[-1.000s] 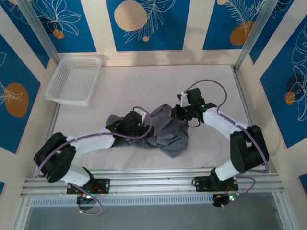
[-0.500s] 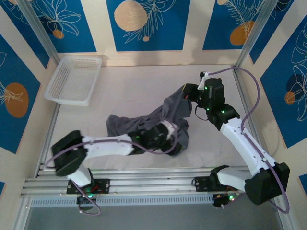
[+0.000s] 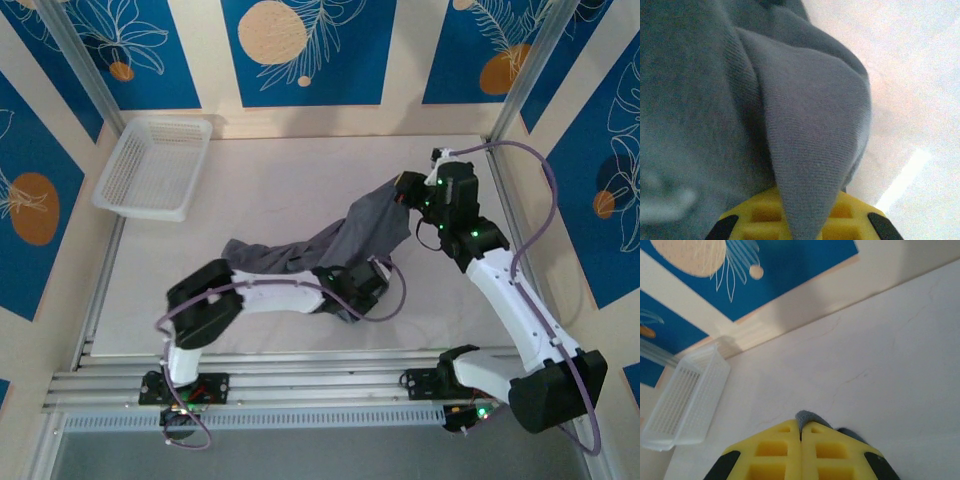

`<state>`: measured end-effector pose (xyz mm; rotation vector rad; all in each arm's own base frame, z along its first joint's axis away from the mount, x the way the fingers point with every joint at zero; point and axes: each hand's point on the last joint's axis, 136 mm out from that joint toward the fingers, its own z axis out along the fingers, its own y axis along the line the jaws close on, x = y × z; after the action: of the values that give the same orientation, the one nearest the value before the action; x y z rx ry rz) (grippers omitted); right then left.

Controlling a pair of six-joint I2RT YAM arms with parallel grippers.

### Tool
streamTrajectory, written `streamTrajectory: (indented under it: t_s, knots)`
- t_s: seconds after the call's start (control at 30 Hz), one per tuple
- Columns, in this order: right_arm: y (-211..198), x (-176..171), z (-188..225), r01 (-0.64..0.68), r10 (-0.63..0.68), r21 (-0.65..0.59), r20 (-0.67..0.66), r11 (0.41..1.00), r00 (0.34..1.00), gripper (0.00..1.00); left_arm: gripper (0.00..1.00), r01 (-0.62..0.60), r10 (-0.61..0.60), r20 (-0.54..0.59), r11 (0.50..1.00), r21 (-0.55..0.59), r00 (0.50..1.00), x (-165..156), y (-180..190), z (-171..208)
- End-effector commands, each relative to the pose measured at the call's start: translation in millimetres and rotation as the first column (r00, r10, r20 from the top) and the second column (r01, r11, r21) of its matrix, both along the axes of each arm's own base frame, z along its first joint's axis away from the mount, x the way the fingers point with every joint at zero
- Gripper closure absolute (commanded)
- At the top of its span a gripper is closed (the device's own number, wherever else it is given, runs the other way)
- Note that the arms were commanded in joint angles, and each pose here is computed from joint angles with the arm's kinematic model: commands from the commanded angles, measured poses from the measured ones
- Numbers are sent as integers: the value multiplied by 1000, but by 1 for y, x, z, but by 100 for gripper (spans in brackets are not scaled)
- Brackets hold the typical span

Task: Fold the inside-out t-shirt

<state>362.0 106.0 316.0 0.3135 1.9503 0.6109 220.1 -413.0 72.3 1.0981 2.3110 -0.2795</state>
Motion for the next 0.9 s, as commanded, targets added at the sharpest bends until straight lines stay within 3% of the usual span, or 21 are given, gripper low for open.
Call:
streamTrajectory:
  t_s: [0.0,0.1,0.23,0.33,0.5,0.53,0.63,0.67,0.73,0.87]
  knots:
    - [-37,-12,80,117,-119,23,201,993,972,100,100,-18,32,49,962,-271,998,24,36,137]
    - [-67,-32,121,210,-224,78,300,975,927,100,100,-35,62,38,867,-497,997,40,83,230]
    - [-92,-68,162,288,-313,124,416,950,854,100,100,-27,112,115,821,-570,987,47,136,307]
    - [-97,-81,167,304,-328,126,416,944,848,100,100,-20,117,126,805,-593,985,53,149,326]
    - [-105,-68,113,368,-370,64,293,928,882,100,99,-145,178,1,804,-576,984,96,151,273]
    - [-107,-63,95,384,-380,35,255,922,889,100,93,-182,194,-39,803,-567,980,107,151,253]
    - [-116,-51,29,423,-419,-34,92,905,903,100,59,-303,263,-151,798,-520,953,138,159,189]
    - [-116,-50,9,420,-419,-42,39,906,907,100,53,-339,290,-176,794,-504,941,146,165,172]
    - [-112,-52,-28,405,-406,-24,-63,914,912,100,46,-405,342,-216,785,-470,914,157,178,140]
    - [-99,-59,-56,352,-348,18,-115,936,930,100,41,-488,440,-211,795,-360,873,155,203,109]
